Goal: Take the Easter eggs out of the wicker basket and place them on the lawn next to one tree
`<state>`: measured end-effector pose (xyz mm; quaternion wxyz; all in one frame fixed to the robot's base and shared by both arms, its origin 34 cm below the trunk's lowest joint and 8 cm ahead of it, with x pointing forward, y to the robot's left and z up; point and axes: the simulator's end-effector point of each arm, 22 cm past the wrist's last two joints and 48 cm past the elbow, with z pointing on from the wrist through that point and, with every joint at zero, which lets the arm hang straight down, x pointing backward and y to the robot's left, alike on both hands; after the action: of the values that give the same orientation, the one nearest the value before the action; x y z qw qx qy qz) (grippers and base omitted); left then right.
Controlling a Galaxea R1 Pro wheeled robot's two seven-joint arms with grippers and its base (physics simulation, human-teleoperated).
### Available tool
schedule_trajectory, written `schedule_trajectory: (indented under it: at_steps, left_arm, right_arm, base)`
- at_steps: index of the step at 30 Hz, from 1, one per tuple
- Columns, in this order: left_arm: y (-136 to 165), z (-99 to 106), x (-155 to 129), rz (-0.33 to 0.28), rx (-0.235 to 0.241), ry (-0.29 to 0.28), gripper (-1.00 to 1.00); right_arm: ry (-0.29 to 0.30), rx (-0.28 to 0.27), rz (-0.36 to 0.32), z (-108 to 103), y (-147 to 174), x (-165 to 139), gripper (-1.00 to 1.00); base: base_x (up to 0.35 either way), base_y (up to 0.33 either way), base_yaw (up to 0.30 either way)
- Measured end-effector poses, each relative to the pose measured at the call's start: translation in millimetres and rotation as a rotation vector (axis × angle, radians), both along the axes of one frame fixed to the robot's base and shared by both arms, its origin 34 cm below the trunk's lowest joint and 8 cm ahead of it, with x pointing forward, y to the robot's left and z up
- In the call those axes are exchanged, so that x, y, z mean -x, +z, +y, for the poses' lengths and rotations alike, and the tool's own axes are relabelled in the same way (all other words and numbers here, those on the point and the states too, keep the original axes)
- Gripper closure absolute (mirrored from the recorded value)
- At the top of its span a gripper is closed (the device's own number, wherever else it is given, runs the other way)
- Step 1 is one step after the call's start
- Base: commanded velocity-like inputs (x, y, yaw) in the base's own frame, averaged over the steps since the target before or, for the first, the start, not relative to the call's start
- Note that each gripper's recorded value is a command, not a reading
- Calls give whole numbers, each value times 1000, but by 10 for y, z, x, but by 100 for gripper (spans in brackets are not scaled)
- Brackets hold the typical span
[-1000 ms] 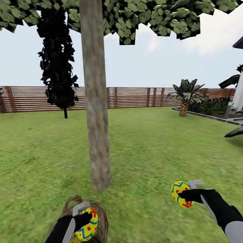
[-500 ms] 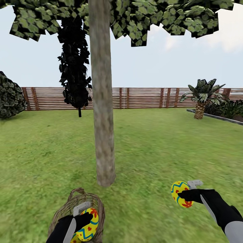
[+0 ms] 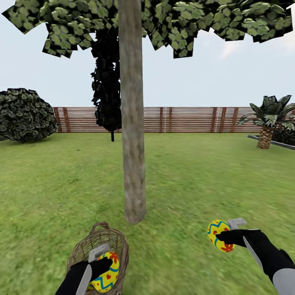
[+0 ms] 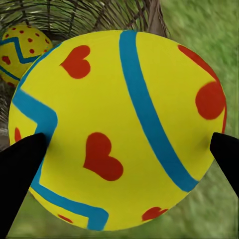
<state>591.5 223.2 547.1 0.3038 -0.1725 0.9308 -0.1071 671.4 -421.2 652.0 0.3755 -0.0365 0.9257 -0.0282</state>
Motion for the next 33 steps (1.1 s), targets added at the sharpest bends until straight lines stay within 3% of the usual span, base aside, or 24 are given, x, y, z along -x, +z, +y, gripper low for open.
schedule_trajectory:
  at_steps: [13, 24, 33]
  left_arm:
    - [275, -6, -56, -10, 6, 4, 100]
    - [466, -65, -64, -3, 0, -6, 100]
    - [633, -65, -81, -2, 0, -6, 100]
  right_arm:
    - [1, -2, 1, 15, 252, -38, 100]
    - [5, -6, 1, 54, 454, -70, 100]
    - [3, -7, 1, 45, 625, -86, 100]
  base:
    - [-60, 42, 199]
    - [-105, -330, 200]
    - [-84, -345, 9]
